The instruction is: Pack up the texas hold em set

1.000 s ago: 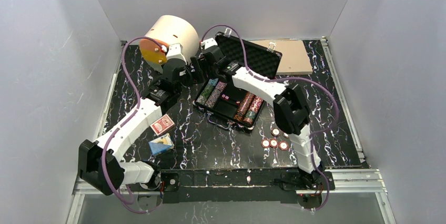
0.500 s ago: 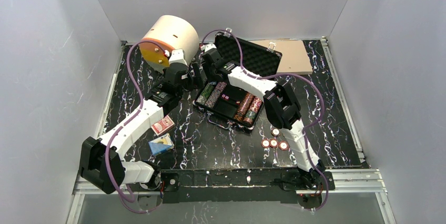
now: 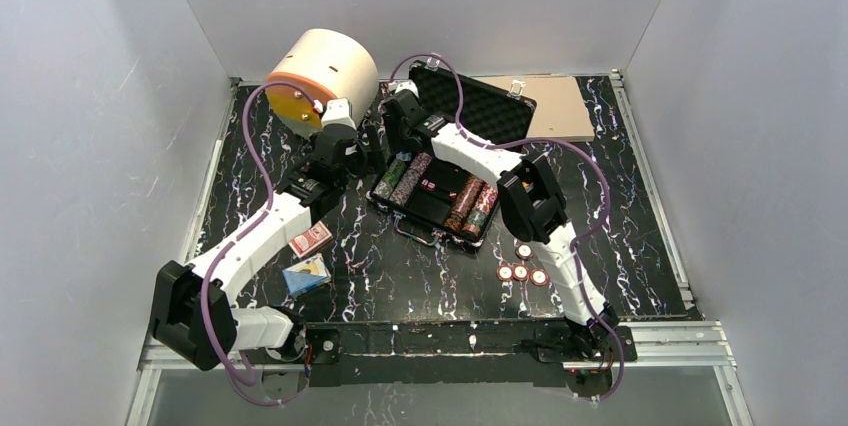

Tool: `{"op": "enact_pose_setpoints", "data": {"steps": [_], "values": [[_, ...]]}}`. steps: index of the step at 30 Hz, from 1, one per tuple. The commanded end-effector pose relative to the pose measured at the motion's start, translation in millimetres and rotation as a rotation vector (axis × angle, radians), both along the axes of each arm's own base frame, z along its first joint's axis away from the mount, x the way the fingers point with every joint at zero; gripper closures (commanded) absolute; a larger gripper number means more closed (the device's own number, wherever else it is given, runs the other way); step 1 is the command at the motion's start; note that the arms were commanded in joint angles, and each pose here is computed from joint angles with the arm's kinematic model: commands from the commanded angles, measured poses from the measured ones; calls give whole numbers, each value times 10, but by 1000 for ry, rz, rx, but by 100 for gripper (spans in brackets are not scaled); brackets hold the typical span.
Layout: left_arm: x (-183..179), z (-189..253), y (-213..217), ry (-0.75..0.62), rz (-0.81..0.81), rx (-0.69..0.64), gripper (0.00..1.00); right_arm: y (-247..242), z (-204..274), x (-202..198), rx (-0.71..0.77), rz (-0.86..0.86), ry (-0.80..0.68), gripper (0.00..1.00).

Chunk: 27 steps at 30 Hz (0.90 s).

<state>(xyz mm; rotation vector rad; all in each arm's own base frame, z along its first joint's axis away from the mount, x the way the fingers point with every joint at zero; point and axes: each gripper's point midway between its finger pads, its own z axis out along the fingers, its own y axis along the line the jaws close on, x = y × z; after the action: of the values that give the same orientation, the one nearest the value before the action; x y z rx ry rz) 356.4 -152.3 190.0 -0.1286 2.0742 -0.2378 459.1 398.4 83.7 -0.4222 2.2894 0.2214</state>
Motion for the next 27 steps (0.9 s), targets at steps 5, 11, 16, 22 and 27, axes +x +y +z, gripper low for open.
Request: {"op": "enact_pose_setpoints", "data": {"steps": [5,11,16,22,27], "values": [[-46,96,95,-32,27,5,18,-105,-82,59,93,-233,56,45],[-84,76,111,-27,28,3,18,-130,-233,-13,110,-297,114,49],[-128,45,132,-19,29,3,18,-80,-285,0,137,-304,123,49],[-178,29,167,-17,28,11,18,-9,-220,48,159,-282,107,45],[-199,8,181,-14,28,15,18,-51,-188,56,148,-291,91,51]]}}
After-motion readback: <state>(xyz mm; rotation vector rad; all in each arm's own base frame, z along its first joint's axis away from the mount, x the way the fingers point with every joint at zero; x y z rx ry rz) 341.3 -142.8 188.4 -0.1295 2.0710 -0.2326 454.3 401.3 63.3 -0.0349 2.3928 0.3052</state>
